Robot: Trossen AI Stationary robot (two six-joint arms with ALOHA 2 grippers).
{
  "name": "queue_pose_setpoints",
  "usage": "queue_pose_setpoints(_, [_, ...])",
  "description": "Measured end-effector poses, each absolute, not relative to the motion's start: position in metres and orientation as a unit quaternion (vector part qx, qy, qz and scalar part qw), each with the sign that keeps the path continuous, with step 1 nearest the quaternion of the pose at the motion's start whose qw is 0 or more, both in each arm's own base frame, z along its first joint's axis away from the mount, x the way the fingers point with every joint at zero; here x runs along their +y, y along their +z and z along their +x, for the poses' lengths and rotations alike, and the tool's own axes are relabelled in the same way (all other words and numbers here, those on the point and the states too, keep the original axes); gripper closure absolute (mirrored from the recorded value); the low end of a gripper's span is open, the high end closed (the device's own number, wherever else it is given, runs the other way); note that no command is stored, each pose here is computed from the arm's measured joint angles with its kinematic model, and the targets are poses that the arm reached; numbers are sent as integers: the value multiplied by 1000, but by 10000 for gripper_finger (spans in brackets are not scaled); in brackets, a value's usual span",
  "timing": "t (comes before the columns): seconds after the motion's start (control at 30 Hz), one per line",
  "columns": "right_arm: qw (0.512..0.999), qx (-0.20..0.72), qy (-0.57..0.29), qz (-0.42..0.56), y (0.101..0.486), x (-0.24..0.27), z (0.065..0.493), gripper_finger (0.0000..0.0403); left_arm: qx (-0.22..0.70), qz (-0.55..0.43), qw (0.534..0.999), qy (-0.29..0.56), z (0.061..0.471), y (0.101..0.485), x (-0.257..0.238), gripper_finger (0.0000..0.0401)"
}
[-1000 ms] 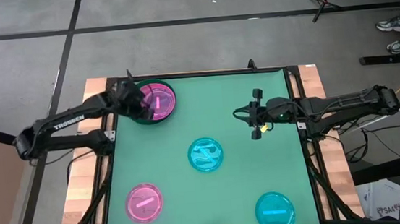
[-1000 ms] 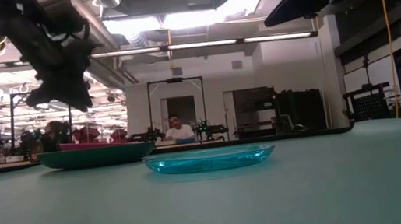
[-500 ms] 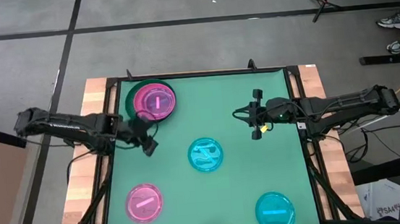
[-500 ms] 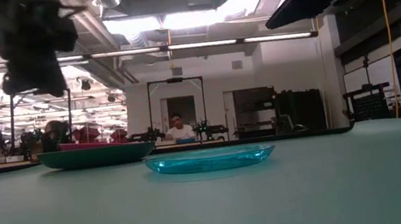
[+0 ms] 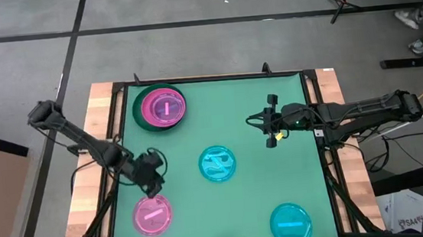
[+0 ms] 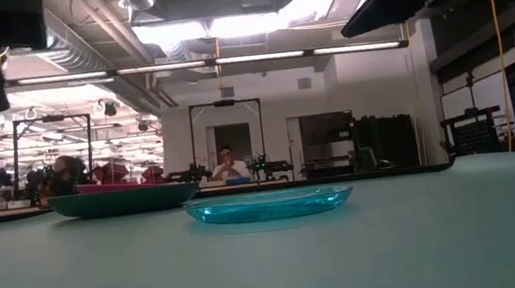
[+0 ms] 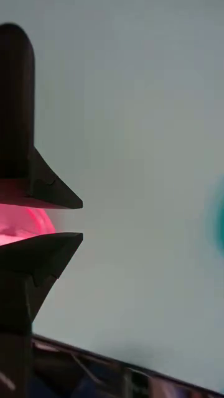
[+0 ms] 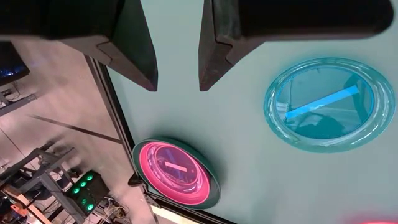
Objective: Stack plastic plates
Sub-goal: Stack the light pink plate on top of the light pink plate
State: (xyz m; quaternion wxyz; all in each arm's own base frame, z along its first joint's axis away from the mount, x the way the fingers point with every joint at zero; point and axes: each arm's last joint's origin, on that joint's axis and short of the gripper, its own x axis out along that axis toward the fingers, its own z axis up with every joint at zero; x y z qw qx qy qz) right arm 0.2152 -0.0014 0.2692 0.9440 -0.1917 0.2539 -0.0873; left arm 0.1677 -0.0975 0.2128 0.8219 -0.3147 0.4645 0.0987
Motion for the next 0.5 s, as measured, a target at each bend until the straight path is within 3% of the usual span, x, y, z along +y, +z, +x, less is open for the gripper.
queue_pose_setpoints(0.5, [944,254,-87,-192,269,-1,215,292,555,-240,793,74,166,173,-141,335])
